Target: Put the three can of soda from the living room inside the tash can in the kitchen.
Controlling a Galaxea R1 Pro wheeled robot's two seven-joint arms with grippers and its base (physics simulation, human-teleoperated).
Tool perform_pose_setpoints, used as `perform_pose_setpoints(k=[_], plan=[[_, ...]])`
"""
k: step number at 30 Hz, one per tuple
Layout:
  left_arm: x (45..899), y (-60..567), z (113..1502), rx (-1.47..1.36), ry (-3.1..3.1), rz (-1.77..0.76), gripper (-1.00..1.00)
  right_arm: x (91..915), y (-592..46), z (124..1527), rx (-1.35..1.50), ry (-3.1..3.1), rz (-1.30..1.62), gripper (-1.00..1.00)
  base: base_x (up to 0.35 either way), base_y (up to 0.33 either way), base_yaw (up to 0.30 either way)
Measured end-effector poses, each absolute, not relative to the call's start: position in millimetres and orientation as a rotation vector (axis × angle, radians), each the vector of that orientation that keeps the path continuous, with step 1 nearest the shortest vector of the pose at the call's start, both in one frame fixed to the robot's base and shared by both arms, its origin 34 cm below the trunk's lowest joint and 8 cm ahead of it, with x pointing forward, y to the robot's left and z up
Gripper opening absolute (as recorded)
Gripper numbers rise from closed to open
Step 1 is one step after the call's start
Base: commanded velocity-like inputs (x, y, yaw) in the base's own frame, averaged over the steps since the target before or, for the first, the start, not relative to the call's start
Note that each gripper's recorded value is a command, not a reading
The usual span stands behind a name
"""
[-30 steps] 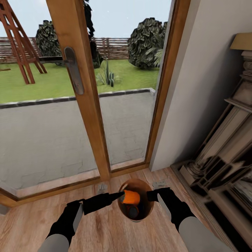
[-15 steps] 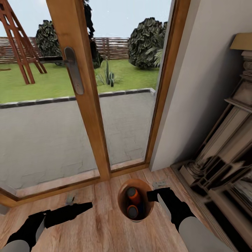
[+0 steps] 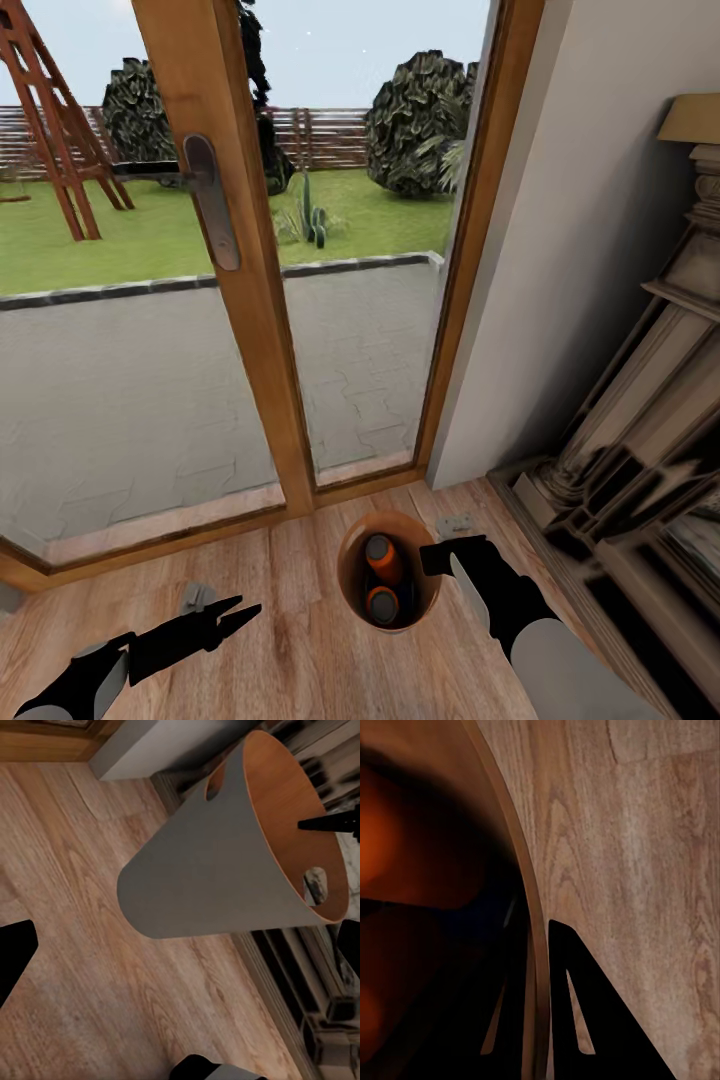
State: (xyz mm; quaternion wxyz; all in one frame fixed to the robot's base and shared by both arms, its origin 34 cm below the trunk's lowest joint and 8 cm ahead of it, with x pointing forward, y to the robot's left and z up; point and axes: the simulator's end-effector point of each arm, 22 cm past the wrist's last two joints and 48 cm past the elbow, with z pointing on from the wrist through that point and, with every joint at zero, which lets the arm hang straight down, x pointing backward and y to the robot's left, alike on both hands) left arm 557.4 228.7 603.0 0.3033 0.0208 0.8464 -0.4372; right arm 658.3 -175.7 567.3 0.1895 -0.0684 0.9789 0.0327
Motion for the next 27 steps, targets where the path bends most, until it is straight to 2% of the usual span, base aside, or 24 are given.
perform_pose_setpoints(k=[27], plan=[[555.8, 229.5, 574.3, 0.061, 2.241, -1.158, 1.00, 657.0, -175.0, 538.4, -0.194, 2.751, 0.096, -1.00, 0.000, 0.000, 0.000]])
